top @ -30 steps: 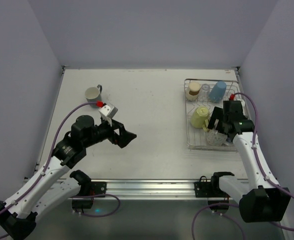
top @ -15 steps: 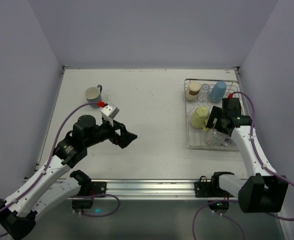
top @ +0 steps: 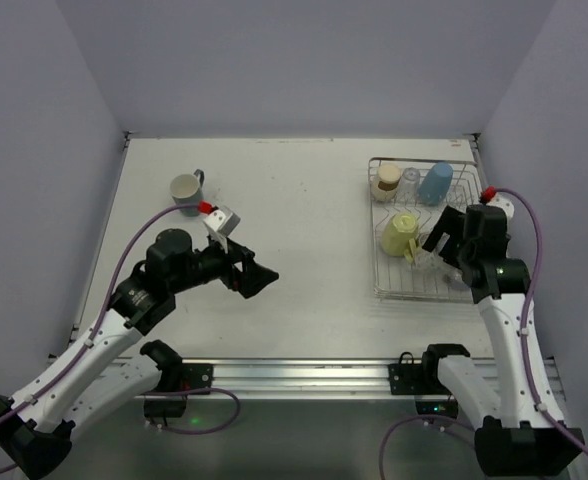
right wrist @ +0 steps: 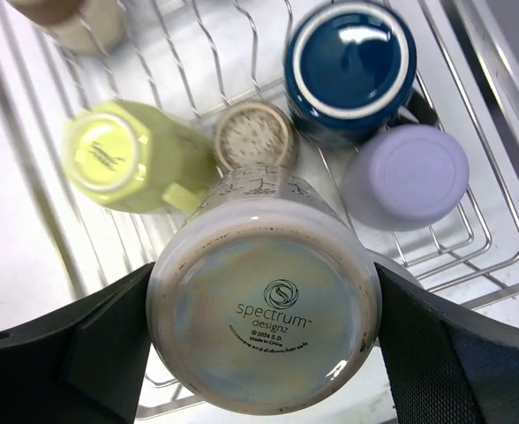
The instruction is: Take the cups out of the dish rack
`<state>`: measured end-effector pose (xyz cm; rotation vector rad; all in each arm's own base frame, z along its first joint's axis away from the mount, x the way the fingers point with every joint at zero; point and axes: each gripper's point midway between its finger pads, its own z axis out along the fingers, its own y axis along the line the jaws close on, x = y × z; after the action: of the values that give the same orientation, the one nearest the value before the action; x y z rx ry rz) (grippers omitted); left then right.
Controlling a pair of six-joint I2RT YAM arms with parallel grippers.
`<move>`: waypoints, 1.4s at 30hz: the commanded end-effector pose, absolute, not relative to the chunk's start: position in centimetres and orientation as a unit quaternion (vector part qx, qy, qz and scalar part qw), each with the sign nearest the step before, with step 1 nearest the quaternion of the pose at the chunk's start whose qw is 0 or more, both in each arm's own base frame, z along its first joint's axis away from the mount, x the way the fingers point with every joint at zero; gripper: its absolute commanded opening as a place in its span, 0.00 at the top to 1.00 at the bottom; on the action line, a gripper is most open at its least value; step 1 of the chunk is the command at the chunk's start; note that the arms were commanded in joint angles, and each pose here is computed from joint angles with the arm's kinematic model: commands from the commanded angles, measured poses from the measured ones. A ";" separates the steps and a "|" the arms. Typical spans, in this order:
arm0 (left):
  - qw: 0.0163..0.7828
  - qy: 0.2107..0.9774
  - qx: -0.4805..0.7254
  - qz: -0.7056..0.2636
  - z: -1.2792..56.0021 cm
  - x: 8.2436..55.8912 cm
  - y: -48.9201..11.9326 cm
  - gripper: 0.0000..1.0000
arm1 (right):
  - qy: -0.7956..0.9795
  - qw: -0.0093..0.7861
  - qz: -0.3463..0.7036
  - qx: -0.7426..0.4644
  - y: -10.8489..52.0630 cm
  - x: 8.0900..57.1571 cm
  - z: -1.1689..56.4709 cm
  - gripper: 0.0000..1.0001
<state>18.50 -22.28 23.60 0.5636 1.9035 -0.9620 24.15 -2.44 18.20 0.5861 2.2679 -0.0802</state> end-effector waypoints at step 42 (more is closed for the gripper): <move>0.434 0.576 0.147 -0.677 32.5 18.4 -31.7 1.00 | 0.622 0.409 0.667 -0.012 24.3 20.0 32.8 0.48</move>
<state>17.49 -32.50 30.17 0.4213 1.5569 -1.7473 20.92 23.88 28.92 0.0819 1.7594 1.6189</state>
